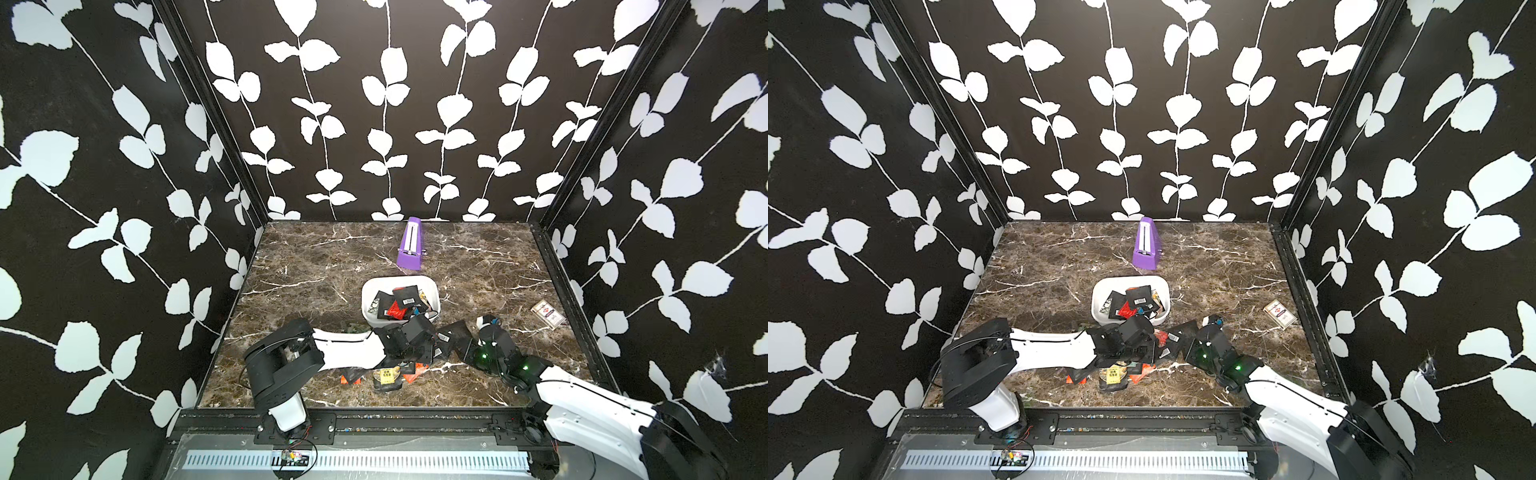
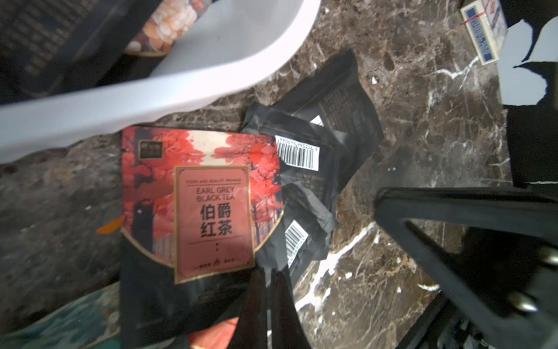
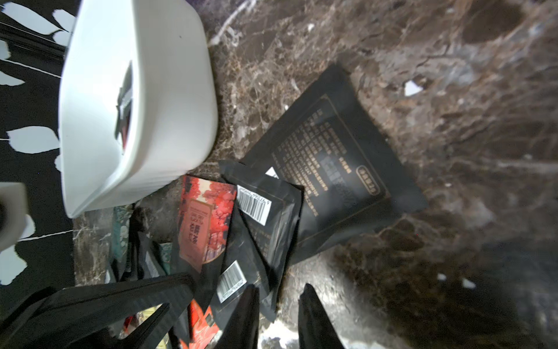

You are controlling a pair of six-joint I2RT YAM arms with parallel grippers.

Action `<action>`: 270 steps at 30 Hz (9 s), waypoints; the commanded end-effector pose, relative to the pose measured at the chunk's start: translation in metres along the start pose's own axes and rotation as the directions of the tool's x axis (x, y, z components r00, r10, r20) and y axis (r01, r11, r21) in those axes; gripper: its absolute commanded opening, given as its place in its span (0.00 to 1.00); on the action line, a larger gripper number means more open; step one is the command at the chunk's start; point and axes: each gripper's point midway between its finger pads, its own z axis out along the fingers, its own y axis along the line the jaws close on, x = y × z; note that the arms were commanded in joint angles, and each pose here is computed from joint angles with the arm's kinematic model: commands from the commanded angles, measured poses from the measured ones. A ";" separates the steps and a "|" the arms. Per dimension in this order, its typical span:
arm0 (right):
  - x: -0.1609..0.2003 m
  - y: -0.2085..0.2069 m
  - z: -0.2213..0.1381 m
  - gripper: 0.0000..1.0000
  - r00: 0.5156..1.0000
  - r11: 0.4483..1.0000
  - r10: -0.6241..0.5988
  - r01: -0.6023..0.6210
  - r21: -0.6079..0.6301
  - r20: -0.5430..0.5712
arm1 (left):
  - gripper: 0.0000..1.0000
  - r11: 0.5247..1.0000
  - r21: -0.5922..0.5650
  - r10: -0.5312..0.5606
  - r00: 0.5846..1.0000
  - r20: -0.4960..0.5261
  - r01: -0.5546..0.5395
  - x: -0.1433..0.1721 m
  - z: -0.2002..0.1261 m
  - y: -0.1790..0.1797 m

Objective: Put the tea bags into the storage box
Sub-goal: Pick up the tea bag from the center of the board, then place the tea bag in the storage box, then pick up the tea bag from the center of the board.

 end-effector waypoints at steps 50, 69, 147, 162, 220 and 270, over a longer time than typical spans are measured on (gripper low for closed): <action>0.009 0.026 0.021 0.21 0.998 0.999 -0.049 0.049 -0.023 -0.025 | 0.00 0.991 -0.135 0.012 0.998 -0.066 -0.020 0.025 0.023 0.031; 0.013 0.014 0.021 0.26 0.999 0.999 -0.044 0.044 0.015 -0.024 | 0.00 0.991 -0.130 0.017 0.998 -0.067 -0.026 0.025 0.024 0.029; -0.010 0.013 -0.030 0.00 0.970 0.947 -0.243 0.237 0.218 0.003 | 0.07 0.995 -0.069 0.074 0.994 0.087 -0.068 -0.017 -0.023 -0.005; -0.045 0.036 -0.061 0.00 0.935 0.911 -0.346 0.314 0.268 0.083 | 0.18 0.983 -0.179 0.096 0.962 0.254 -0.050 -0.038 -0.072 0.024; -0.153 0.102 0.039 0.57 0.913 0.843 -0.408 0.371 0.390 0.013 | 0.99 0.923 -0.363 0.070 0.874 0.482 0.126 -0.030 -0.180 0.140; -0.047 -0.077 -0.045 0.47 0.968 0.962 0.185 -0.213 0.171 0.169 | 0.00 0.961 0.013 0.277 0.960 -0.038 -0.276 -0.047 0.047 -0.100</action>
